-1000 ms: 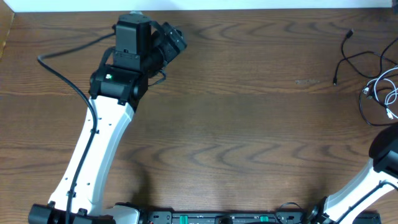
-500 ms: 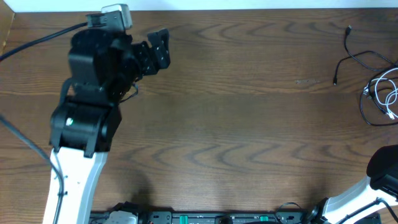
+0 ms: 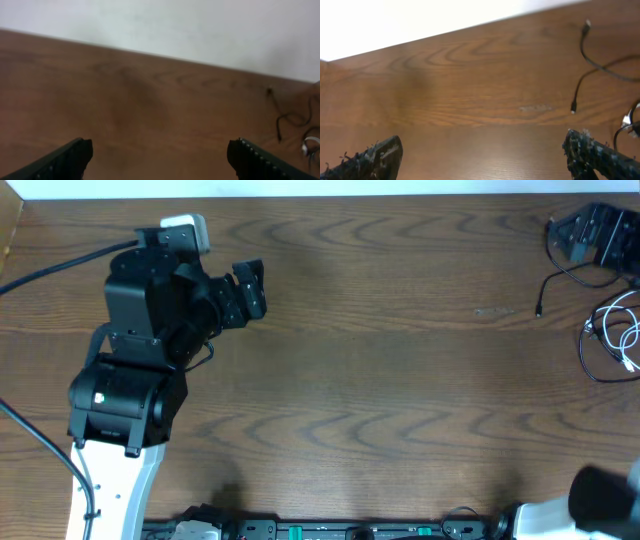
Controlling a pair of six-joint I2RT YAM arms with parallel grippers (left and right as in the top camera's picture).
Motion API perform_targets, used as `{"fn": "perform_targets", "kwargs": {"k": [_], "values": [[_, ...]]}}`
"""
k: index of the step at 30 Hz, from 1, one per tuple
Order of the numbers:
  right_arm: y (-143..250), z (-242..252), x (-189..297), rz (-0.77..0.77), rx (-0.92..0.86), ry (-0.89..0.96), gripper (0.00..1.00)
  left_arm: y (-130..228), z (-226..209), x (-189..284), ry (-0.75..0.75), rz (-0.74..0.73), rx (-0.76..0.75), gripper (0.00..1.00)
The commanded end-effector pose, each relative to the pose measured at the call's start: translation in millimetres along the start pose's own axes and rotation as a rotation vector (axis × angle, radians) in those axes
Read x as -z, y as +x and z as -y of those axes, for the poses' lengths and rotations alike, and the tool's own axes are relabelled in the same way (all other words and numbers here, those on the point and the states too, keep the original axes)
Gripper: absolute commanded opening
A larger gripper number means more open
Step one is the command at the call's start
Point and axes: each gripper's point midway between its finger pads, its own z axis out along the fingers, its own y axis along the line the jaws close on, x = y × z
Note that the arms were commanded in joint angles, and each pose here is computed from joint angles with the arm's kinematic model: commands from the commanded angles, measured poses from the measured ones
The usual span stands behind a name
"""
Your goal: Untangle cables
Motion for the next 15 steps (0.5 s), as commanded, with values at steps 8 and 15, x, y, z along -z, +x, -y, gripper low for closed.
{"fn": "perform_targets", "kwargs": {"k": [8,15], "values": [[40,-46,71,0.021,0.064,-0.016,0.99,41,-19,-12,-0.080,-0.189,0.000,0.92],[48,-53,85,0.033,0.072,-0.015,0.99,50,-22,-13,-0.093,-0.227,0.002,0.91]]}}
